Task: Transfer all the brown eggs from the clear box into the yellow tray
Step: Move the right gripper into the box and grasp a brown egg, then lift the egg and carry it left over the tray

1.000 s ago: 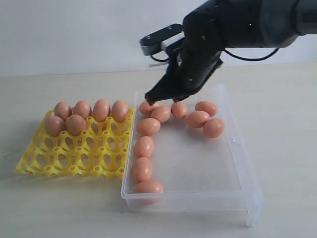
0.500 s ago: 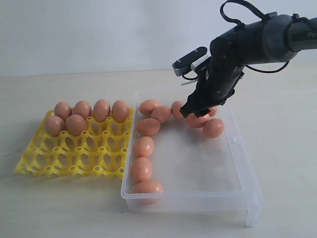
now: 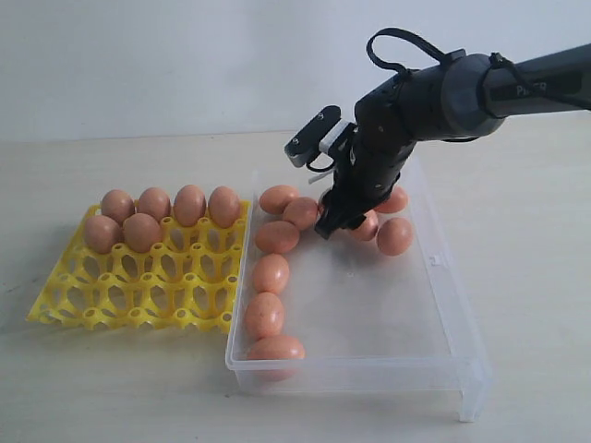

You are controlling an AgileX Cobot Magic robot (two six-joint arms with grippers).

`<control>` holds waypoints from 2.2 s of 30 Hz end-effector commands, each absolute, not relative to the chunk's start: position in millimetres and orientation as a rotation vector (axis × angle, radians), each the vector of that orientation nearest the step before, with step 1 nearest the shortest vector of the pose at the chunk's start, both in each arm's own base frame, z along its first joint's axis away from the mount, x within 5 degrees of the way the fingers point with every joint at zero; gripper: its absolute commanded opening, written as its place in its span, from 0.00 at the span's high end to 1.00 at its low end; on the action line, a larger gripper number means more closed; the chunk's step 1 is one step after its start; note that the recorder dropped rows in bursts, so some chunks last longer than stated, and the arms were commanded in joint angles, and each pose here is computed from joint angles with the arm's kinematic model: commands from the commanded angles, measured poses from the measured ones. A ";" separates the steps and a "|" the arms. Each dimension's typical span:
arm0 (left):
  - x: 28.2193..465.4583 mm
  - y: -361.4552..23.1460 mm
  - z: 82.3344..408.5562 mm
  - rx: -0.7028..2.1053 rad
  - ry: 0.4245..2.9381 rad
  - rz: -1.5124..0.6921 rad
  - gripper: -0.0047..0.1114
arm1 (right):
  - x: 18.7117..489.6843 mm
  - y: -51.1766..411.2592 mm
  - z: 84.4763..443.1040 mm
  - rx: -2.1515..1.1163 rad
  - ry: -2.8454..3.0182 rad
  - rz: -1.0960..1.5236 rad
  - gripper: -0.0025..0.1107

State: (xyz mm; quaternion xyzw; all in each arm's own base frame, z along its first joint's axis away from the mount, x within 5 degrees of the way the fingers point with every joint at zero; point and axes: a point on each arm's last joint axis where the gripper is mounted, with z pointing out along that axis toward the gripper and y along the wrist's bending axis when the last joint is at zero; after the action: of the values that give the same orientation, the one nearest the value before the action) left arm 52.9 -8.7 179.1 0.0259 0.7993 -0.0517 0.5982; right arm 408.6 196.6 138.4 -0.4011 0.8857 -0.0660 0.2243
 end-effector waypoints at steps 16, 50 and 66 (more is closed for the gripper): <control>52.8 -8.5 181.6 0.056 1.835 -0.120 0.96 | 410.6 204.8 121.1 -0.985 2.485 -0.111 0.48; 52.8 -8.5 181.6 0.056 1.835 -0.120 0.96 | 278.2 236.7 225.4 -0.432 1.696 0.843 0.98; 52.8 -8.5 181.6 0.056 1.835 -0.120 0.96 | 359.4 325.4 150.7 -0.538 2.022 0.795 0.98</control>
State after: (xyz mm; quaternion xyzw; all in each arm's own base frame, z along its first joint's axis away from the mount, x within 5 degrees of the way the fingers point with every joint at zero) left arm 52.9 -8.7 179.1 0.0259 0.7993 -0.0517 0.5982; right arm 355.3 319.4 149.2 -0.2165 0.8169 0.3148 0.4322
